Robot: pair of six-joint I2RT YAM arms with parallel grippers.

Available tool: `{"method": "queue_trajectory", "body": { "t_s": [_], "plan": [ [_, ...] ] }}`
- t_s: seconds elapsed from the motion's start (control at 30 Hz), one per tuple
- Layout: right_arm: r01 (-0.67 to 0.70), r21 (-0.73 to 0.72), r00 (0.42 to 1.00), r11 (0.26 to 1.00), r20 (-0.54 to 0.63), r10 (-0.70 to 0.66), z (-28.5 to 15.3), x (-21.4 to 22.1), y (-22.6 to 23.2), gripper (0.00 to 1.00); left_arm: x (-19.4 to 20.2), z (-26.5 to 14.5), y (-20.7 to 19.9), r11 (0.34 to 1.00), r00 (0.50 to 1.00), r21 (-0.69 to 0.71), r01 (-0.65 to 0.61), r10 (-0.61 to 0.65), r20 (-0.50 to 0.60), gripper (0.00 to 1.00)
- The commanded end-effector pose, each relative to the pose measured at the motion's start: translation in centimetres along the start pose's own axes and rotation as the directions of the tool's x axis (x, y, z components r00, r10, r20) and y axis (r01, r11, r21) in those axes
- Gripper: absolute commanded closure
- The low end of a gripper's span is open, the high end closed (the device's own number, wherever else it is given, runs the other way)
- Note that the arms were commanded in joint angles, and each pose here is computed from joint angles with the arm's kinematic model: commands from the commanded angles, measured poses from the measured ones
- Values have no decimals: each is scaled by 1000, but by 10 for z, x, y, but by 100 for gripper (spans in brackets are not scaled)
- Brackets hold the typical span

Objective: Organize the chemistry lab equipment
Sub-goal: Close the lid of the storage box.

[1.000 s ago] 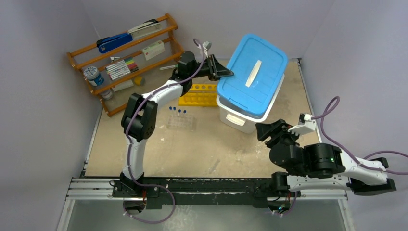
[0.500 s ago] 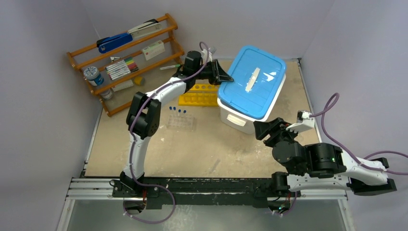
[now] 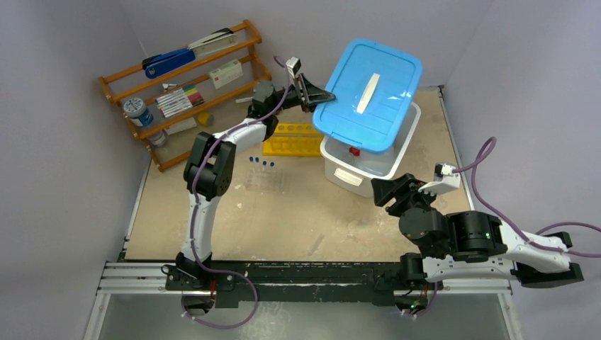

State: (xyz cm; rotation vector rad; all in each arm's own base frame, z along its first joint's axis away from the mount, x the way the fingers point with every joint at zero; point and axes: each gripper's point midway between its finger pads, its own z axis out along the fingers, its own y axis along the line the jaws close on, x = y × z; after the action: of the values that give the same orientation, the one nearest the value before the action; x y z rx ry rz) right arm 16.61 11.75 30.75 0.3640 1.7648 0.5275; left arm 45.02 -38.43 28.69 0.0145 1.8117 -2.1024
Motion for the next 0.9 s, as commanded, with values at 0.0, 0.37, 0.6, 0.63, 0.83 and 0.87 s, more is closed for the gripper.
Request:
{"method": "queue_trajectory", "body": {
  "t_s": [0.0, 0.37, 0.6, 0.63, 0.83, 0.87],
  "plan": [
    [-11, 9, 1000, 1000, 24, 11, 2, -2, 0, 37, 8, -8, -64, 970, 999, 243, -5, 17, -48, 100],
    [77, -51, 996, 996, 57, -74, 3, -18, 42, 38, 45, 18, -14, 996, 993, 83, -16, 26, -117, 100],
    [13, -186, 998, 982, 67, 0, -7, -47, 71, 38, 37, 19, 52, 962, 987, -240, -130, 103, -121, 100],
    [8, -203, 997, 979, 78, 8, -9, -50, 71, 38, 37, 18, 61, 950, 985, -276, -148, 116, -130, 100],
    [-15, -209, 994, 978, 99, 36, -11, -58, 63, 39, 37, 6, 83, 913, 983, -376, -160, 113, -144, 100],
    [-11, -205, 995, 979, 94, 31, -10, -57, 62, 39, 37, 4, 83, 905, 981, -389, -170, 121, -149, 100]
  ]
}}
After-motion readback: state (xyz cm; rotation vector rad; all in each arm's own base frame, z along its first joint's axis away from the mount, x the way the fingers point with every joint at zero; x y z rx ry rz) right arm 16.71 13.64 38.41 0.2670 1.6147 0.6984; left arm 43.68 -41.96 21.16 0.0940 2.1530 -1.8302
